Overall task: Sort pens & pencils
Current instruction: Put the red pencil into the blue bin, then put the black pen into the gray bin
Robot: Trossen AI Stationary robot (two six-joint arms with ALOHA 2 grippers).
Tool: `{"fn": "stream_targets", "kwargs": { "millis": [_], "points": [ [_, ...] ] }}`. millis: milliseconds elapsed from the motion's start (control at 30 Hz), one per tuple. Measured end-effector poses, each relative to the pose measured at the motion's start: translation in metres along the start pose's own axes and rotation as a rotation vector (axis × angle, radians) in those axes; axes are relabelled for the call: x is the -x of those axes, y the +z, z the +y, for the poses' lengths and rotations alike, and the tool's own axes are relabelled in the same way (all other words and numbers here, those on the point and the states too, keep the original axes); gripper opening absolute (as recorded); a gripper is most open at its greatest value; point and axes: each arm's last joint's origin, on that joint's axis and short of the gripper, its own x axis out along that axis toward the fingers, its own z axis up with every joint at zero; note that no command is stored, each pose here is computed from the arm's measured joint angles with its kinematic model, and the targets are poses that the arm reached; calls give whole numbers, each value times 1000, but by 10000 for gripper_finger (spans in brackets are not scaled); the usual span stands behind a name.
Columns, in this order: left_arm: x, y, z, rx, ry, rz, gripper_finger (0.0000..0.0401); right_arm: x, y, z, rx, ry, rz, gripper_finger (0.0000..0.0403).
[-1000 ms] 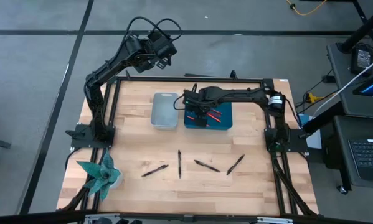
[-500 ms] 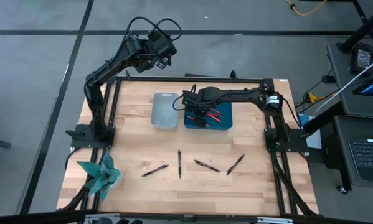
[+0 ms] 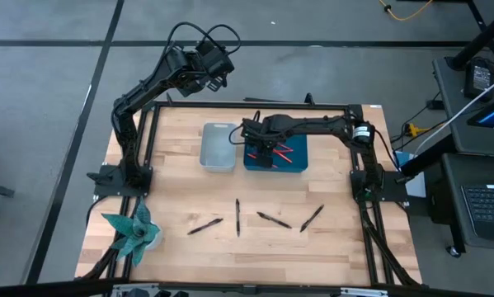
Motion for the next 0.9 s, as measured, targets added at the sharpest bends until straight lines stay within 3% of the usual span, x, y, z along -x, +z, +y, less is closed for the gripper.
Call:
{"fn": "stream_targets", "kwargs": {
  "millis": [233, 333, 500, 700, 800, 900],
  "points": [
    [0, 0, 0, 0, 0, 0, 23, 14, -1, -5, 1, -99, 9, 129],
    [-1, 0, 0, 1, 2, 2, 23, 46, -2, -6, 4, -141, 30, 128],
    [-3, 0, 1, 8, -11, 11, 23, 125, -16, 6, -64, -149, 57, 121],
    [1, -1, -3, 1, -73, 20, 23, 205, -63, 62, -160, -85, 6, 120],
    [8, -2, -9, -9, -113, 13, 23, 220, -96, 103, -192, -61, -29, 119],
    [20, -4, -17, -6, -155, -2, 23, 217, -131, 141, -230, -79, -45, 119]
  ]
}}
